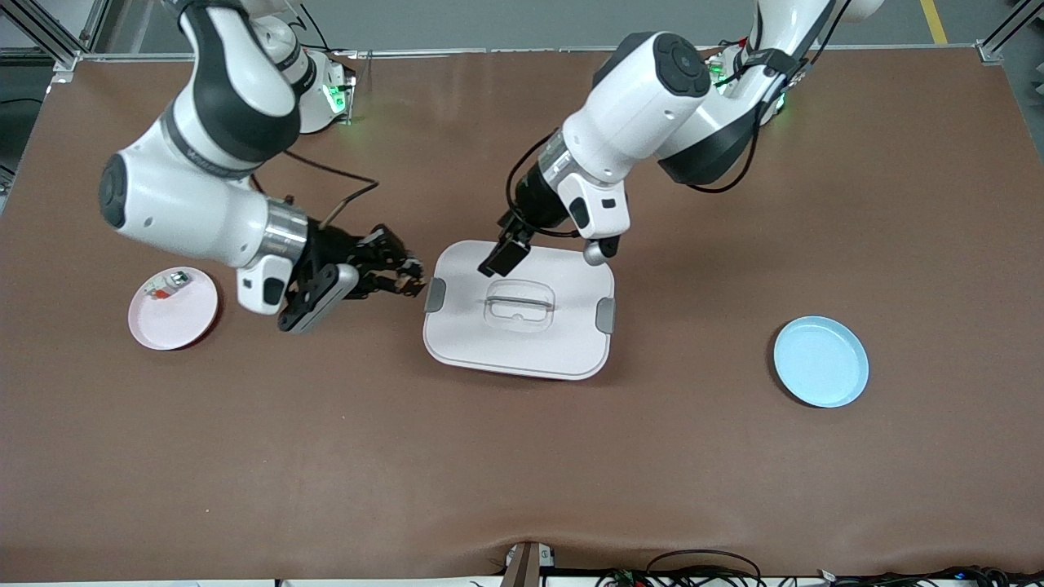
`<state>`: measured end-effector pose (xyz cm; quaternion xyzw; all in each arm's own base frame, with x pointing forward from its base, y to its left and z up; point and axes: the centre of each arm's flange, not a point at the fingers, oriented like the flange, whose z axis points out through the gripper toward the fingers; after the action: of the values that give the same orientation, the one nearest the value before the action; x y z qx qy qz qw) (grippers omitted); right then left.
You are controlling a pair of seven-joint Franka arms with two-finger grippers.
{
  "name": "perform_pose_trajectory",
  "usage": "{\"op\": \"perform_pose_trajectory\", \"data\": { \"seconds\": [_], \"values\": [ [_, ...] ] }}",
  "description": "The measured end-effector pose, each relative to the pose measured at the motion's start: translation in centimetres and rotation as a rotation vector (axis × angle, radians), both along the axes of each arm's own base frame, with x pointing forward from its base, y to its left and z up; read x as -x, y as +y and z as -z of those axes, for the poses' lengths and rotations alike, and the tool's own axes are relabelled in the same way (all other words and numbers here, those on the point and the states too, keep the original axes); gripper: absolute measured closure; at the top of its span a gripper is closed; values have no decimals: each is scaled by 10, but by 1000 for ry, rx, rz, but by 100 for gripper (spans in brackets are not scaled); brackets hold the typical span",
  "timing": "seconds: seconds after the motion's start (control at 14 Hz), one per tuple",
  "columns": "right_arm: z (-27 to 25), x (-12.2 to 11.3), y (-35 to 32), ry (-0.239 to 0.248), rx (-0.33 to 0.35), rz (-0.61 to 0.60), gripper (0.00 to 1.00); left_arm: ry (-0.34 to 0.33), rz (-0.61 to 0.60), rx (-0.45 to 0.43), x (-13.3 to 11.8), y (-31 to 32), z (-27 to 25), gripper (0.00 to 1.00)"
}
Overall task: Transfer orange switch to right arm and place
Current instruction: 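Open the left gripper and withdraw while the right gripper pulls the switch, then lower the switch onto the white plate with the right gripper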
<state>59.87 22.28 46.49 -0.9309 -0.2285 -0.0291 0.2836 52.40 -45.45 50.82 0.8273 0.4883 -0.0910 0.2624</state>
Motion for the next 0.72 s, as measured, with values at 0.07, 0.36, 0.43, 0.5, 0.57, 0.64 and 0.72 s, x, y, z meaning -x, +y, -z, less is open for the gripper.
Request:
{"op": "perform_pose_trajectory", "data": {
  "seconds": [0.07,0.36,0.43,0.5,0.57,0.64,0.72],
  "values": [
    [4,-3,-19,-9,33,-39,58,-18,91,-44,-5,16,2,0],
    [15,-11,-79,-67,202,-200,58,-48,374,-166,-35,110,-8,0],
    [17,-12,-88,-84,261,-247,58,-49,435,-196,-41,138,-11,0],
    [19,-12,-95,-97,308,-289,58,-56,488,-234,-48,165,-14,0],
    [22,-13,-102,-106,338,-329,58,-65,535,-276,-54,190,-16,0],
    [27,-12,-111,-113,352,-368,58,-73,572,-313,-60,214,-19,0],
    [32,-13,-124,-119,358,-407,58,-77,600,-337,-66,238,-23,0]
  ]
}}
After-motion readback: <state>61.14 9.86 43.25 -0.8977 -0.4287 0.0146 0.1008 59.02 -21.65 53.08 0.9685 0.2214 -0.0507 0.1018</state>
